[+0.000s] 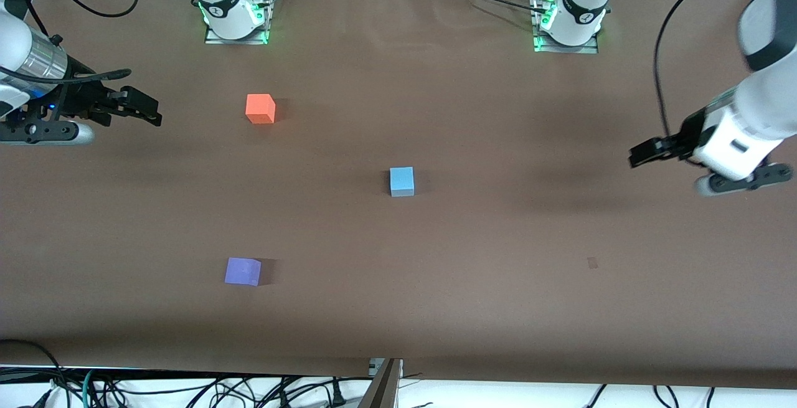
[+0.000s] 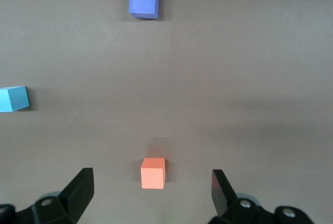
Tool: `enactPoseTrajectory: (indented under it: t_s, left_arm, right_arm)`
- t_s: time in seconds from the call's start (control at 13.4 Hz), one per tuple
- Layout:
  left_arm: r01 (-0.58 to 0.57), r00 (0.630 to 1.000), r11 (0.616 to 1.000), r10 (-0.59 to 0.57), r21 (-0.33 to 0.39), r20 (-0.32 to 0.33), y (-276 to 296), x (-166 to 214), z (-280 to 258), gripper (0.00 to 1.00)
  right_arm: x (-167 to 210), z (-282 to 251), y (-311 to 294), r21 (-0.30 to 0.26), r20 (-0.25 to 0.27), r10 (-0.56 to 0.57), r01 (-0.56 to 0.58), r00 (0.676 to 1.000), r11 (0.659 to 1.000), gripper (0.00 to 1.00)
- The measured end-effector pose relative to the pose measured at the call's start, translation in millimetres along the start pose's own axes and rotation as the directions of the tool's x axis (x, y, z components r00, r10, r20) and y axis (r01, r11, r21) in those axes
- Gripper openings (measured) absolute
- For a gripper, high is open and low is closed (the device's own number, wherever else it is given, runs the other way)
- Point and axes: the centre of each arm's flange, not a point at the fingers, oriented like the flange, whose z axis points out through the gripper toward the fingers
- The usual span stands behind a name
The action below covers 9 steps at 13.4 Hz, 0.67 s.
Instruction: Place blue block between orange and purple blocks
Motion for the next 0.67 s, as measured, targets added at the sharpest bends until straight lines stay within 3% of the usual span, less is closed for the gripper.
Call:
enactPoseTrajectory:
  t_s: [0.3,0.67]
  left_arm:
    - [0.015,1.0,1.0,-0.015,-0.002,0.015,-36.4,-13.4,-22.6,1.0]
    - [-0.034,0.998,0.999,0.034,0.003,0.055,-23.3,-16.9,-9.9,1.0]
  right_arm:
    - [-0.3,0.0,0.5,0.0,0.002,0.001,-0.001,1.0,1.0,1.0]
    - [-0.4,-0.1,1.2,0.0,0.003,0.002,-0.002,1.0,1.0,1.0]
